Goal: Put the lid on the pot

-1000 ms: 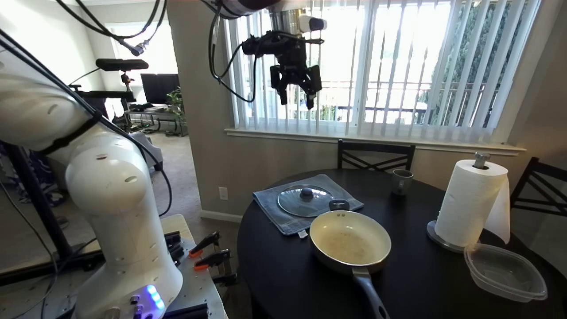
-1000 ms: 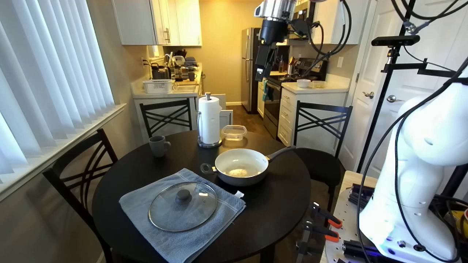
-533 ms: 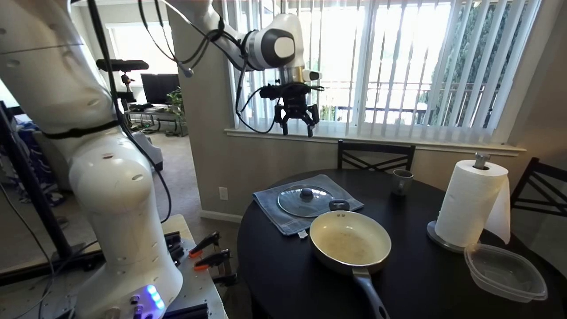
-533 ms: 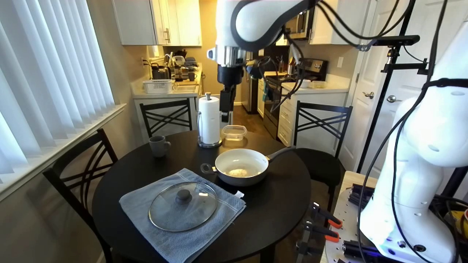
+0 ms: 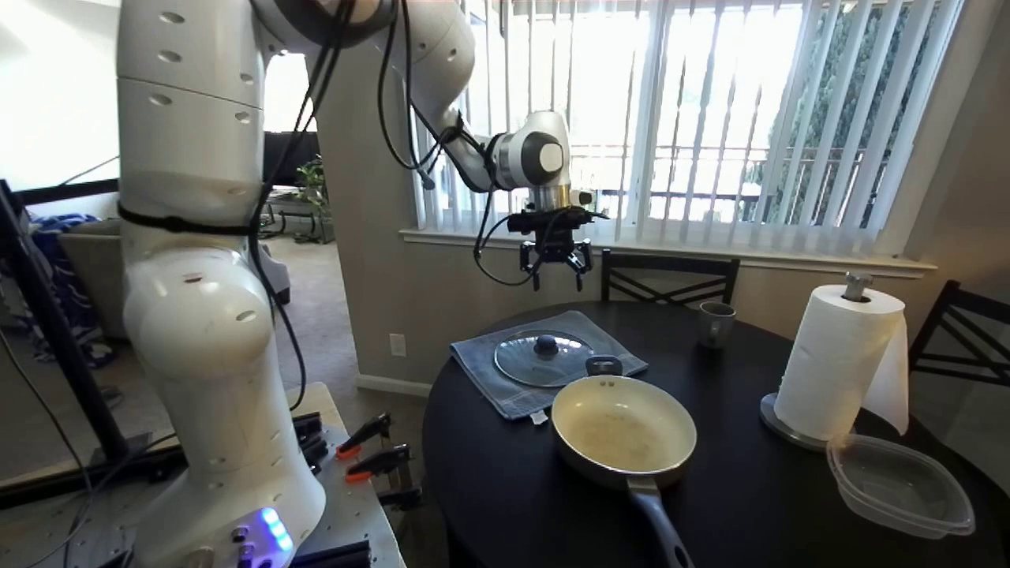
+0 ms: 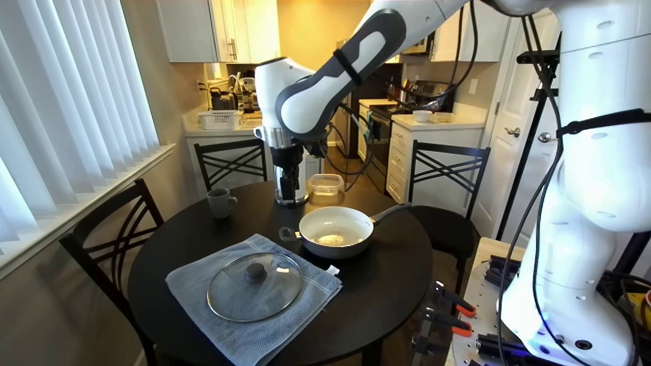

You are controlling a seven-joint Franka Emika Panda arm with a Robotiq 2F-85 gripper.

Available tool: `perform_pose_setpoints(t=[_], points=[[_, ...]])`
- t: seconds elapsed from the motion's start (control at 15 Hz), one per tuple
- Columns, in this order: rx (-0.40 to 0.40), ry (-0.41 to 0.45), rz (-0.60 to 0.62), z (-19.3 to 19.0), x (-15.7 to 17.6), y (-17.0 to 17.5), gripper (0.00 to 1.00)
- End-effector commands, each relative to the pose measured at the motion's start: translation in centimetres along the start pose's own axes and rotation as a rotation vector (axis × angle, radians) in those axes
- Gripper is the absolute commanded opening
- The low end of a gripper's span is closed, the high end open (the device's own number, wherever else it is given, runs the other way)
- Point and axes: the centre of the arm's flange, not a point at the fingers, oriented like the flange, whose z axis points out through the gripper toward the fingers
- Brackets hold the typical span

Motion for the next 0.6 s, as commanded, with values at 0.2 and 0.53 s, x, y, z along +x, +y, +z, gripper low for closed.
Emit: perform_pose_setpoints(t=[0.2, 0.53], points=[[-0.053, -0.048, -0.152, 4.7, 5.8, -1.4, 1.00], [-0.023, -0.039, -0.127, 5.6, 6.0, -2.3, 1.00]])
